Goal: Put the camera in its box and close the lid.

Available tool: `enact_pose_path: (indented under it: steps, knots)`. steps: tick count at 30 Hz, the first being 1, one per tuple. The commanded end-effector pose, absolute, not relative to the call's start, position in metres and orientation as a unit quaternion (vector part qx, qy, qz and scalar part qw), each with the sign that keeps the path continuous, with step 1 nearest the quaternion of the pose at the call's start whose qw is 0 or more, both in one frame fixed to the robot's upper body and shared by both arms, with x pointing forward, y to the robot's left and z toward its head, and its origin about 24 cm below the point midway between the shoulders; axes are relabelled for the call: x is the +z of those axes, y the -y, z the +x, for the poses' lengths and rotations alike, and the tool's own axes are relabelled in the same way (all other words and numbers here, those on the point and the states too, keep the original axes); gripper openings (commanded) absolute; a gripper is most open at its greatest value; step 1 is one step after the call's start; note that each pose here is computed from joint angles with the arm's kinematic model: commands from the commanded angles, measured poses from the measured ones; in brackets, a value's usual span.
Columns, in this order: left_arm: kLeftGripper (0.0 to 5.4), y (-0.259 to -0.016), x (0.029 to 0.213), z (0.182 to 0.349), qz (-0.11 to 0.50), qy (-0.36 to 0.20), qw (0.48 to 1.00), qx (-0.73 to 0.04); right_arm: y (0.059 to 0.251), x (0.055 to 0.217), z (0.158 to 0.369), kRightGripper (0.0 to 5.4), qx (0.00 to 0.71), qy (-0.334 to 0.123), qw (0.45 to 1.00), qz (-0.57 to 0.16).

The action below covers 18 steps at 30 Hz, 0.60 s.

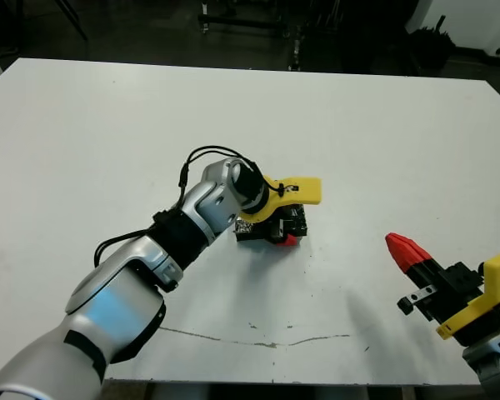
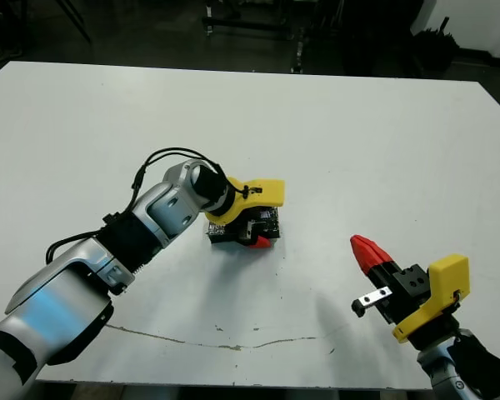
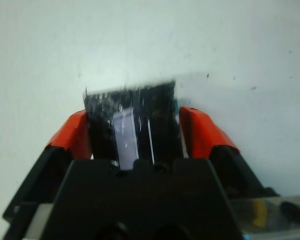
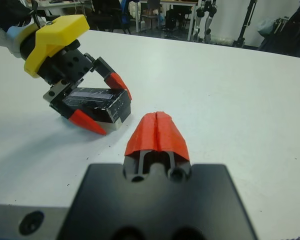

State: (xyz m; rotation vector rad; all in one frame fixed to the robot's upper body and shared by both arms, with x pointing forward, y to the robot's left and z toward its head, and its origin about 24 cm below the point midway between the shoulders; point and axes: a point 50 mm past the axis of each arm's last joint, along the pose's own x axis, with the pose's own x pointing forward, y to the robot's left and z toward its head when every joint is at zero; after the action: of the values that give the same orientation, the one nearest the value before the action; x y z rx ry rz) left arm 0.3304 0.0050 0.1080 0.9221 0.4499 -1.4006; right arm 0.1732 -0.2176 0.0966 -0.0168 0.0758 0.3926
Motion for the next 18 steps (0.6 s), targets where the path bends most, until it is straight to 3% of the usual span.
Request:
enact_pose_path:
  steps: [1,4,12,18]
  knots:
    - [4.97,-0.008,0.08,0.317,0.399,-0.232,0.619,-0.635,0.218,0.098,0.174,0.0,0.194,-0.04,0.98,-0.012]
    - [5.35,-0.01,0.079,0.318,0.414,-0.216,0.615,-0.635,0.217,0.098,0.174,0.0,0.195,-0.042,0.98,-0.015]
    - [5.38,-0.016,0.077,0.32,0.411,-0.201,0.621,-0.636,0.217,0.097,0.173,0.0,0.199,-0.038,0.979,-0.019]
    - [5.38,-0.028,0.06,0.319,0.299,-0.224,0.685,-0.625,0.217,0.097,0.173,0.0,0.197,-0.038,0.979,-0.021]
